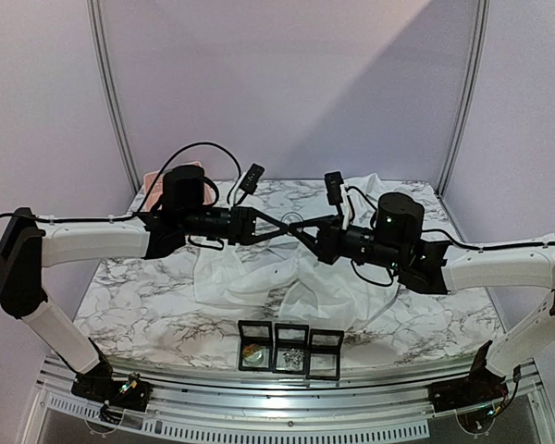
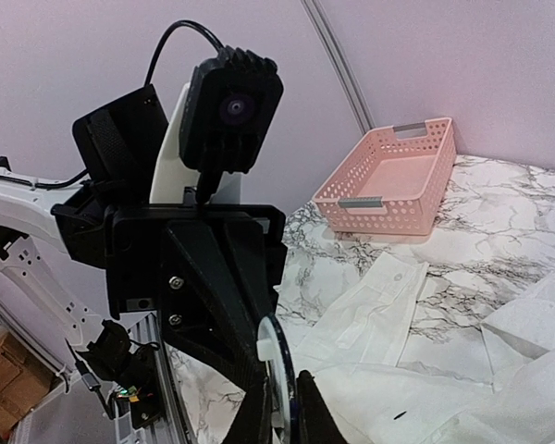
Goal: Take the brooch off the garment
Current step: Close the brooch at the center of the board.
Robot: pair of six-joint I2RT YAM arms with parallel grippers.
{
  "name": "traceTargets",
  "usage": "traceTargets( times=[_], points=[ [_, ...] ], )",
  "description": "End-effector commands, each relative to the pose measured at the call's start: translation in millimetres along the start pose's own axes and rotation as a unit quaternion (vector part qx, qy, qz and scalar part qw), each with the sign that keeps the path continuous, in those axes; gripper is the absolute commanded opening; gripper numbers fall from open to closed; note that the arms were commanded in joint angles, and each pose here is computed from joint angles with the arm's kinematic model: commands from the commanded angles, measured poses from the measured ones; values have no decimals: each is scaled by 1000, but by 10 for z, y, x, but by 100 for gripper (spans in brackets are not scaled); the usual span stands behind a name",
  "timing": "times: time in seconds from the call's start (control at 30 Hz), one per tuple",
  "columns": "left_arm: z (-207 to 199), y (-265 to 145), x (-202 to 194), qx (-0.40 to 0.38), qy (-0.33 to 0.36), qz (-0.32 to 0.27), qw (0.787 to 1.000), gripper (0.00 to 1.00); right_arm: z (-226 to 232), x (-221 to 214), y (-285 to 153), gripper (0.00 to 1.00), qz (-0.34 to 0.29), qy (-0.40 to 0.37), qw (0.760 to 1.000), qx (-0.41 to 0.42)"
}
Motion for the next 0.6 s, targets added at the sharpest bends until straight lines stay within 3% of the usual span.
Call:
traceTargets(
  times=[0.0, 0.57],
  points=[
    [243, -249, 20, 51, -42, -10, 998, 0, -418, 193, -85, 8, -60, -26, 983, -169],
    [176, -208, 6, 32, -22, 1, 999, 0, -527, 175, 69, 10, -44, 15, 980, -192]
  ],
)
Point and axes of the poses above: each gripper's point midway between its finger pads, its own y axis out along the fingers, its own z axis along the line the jaws close on, x = y × z, the point moved 10 cm from there along -y, back along the fingers, and after that the axes turned 3 degrees about -y, right-handed, at the moved point
